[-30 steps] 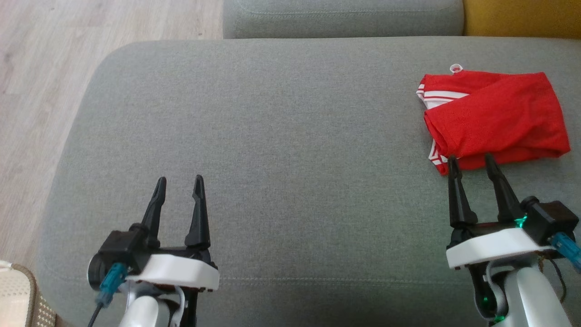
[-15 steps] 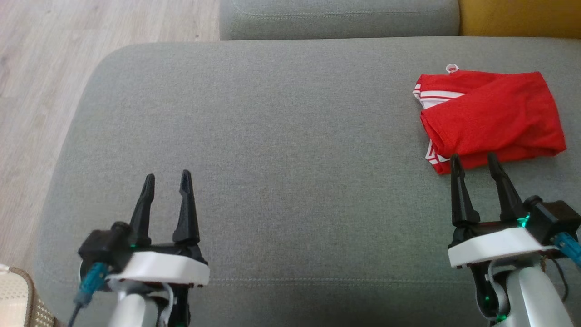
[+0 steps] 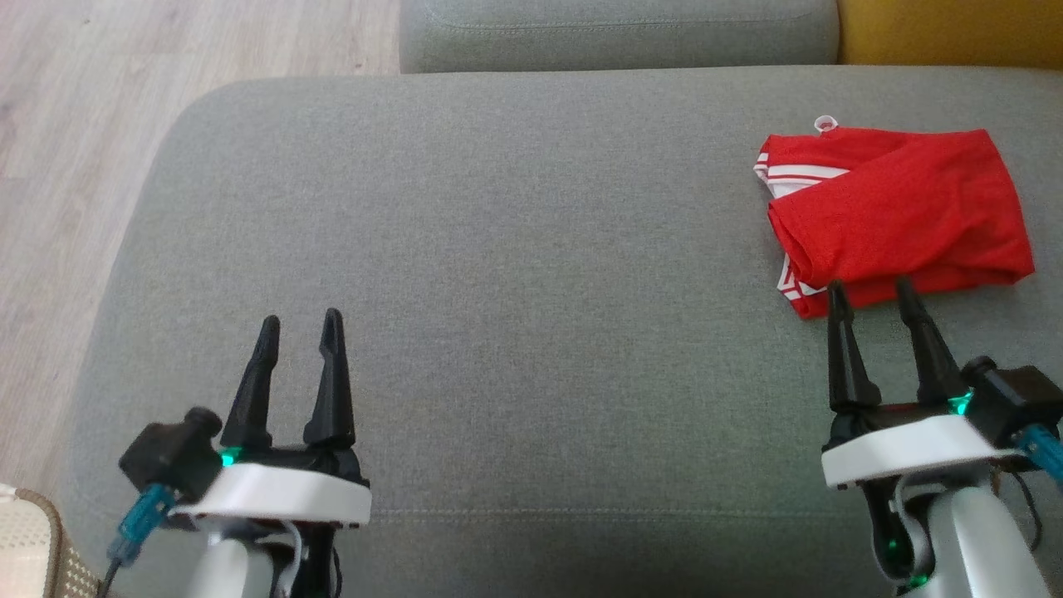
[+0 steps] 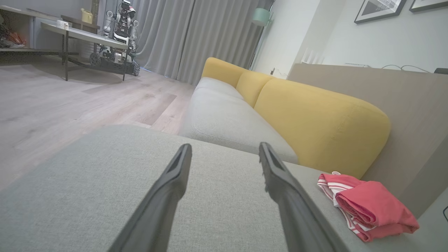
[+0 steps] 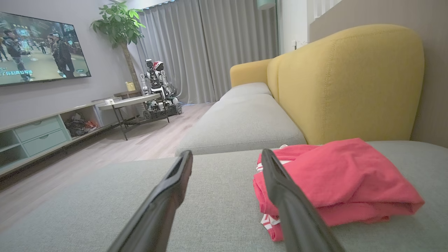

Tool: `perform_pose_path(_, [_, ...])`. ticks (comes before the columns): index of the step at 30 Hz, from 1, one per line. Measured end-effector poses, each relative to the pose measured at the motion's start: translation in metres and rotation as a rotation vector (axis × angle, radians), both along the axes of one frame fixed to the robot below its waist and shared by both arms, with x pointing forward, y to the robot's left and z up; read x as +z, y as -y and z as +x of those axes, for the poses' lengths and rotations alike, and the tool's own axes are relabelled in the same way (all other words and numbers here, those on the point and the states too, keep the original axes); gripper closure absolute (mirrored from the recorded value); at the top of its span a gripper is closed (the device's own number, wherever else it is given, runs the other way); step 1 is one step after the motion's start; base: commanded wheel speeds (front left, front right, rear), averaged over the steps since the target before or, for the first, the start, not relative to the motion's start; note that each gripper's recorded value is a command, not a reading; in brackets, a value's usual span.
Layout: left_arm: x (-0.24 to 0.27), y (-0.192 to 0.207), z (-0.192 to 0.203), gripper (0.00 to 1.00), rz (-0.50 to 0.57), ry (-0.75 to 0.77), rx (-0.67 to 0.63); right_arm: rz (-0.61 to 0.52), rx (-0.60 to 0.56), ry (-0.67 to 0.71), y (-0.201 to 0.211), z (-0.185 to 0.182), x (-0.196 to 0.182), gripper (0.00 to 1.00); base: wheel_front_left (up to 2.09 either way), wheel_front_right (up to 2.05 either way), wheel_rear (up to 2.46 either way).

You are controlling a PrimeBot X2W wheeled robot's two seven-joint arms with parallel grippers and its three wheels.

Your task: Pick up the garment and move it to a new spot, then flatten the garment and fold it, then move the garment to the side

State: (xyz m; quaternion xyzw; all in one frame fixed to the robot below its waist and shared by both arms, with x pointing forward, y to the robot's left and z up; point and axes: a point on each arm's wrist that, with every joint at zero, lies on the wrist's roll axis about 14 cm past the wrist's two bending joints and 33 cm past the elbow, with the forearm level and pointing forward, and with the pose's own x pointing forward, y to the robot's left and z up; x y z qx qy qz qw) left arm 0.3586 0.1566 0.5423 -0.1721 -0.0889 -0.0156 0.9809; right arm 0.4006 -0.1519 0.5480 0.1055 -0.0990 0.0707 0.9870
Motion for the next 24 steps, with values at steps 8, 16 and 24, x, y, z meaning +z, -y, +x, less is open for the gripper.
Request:
perform_pose_path(8, [-0.047,0.002,-0.016,1.00,-0.022,-0.151,-0.003,0.013,-0.007,-0.152,0.004,-0.015,-0.048,1.00,0.00,0.00,0.00])
perform_pose_path(16, [-0.051,0.001,-0.014,1.00,-0.103,-0.175,-0.006,0.097,-0.020,-0.174,0.008,-0.015,-0.049,1.00,0.00,0.00,0.00])
perform_pose_path(24, [-0.056,-0.002,-0.013,1.00,-0.183,-0.202,-0.004,0.180,-0.033,-0.198,0.013,-0.016,-0.052,1.00,0.00,0.00,0.00])
